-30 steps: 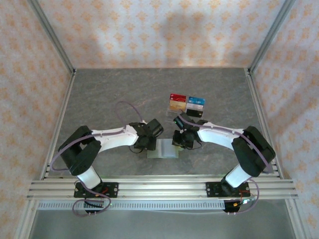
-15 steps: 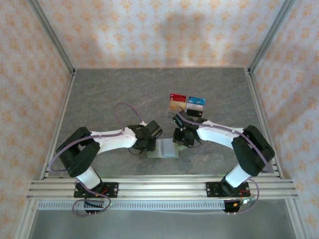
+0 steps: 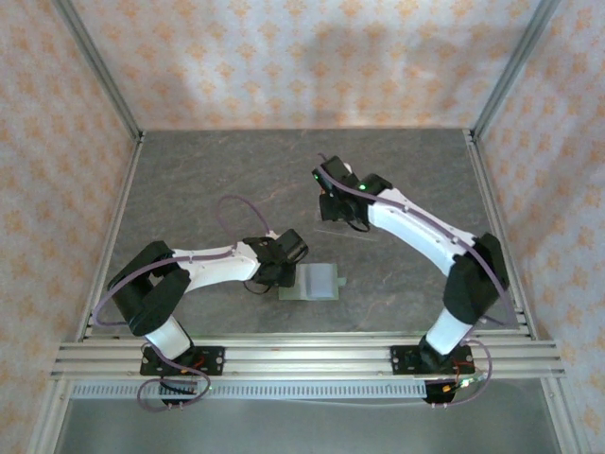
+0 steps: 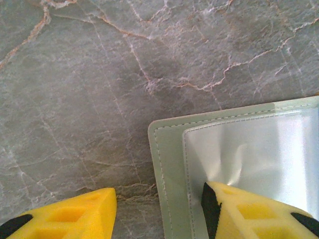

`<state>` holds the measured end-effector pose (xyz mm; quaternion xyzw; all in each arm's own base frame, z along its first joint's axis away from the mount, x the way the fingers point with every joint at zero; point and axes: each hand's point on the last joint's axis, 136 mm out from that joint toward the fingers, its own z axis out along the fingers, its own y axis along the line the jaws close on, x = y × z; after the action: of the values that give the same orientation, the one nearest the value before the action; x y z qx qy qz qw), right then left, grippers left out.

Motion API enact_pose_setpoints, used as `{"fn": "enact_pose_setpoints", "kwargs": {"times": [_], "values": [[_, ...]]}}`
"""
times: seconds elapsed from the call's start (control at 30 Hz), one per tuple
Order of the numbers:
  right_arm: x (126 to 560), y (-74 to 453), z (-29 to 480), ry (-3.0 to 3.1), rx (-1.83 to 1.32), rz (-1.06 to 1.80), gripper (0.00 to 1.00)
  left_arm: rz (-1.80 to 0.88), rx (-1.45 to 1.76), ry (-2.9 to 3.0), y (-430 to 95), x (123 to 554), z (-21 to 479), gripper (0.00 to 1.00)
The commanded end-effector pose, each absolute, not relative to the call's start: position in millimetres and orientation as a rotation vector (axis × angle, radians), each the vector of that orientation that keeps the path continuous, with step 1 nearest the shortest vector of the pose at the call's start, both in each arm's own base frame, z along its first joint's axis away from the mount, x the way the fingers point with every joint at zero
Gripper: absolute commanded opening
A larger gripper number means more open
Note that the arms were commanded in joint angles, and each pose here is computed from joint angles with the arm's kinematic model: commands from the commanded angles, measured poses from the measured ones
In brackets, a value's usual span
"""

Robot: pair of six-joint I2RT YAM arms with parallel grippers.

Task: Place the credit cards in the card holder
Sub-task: Pick up the credit card from the storage box.

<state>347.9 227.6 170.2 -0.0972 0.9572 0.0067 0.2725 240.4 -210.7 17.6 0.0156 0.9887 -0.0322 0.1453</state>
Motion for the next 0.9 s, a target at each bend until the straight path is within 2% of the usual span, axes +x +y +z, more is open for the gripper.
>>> {"fn": "enact_pose_setpoints", "kwargs": {"times": [0.0,0.27,0.87], "values": [[349.9,206.6,153.2,2.603,-0.516,-0.262,0.43,-0.033,0.043,2.866,-206.0,236.2,10.3,0.5],[360.5,211.2,133.4,2.597,-0.722,-0.363,0.38,-0.038,0.042,2.869,-207.0,236.2,8.8,0.5],[388.8,231.0,101.5,2.577,-0.839,-0.426,0.3,-0.034,0.032,2.867,-204.2,235.3,9.3,0.5]]}}
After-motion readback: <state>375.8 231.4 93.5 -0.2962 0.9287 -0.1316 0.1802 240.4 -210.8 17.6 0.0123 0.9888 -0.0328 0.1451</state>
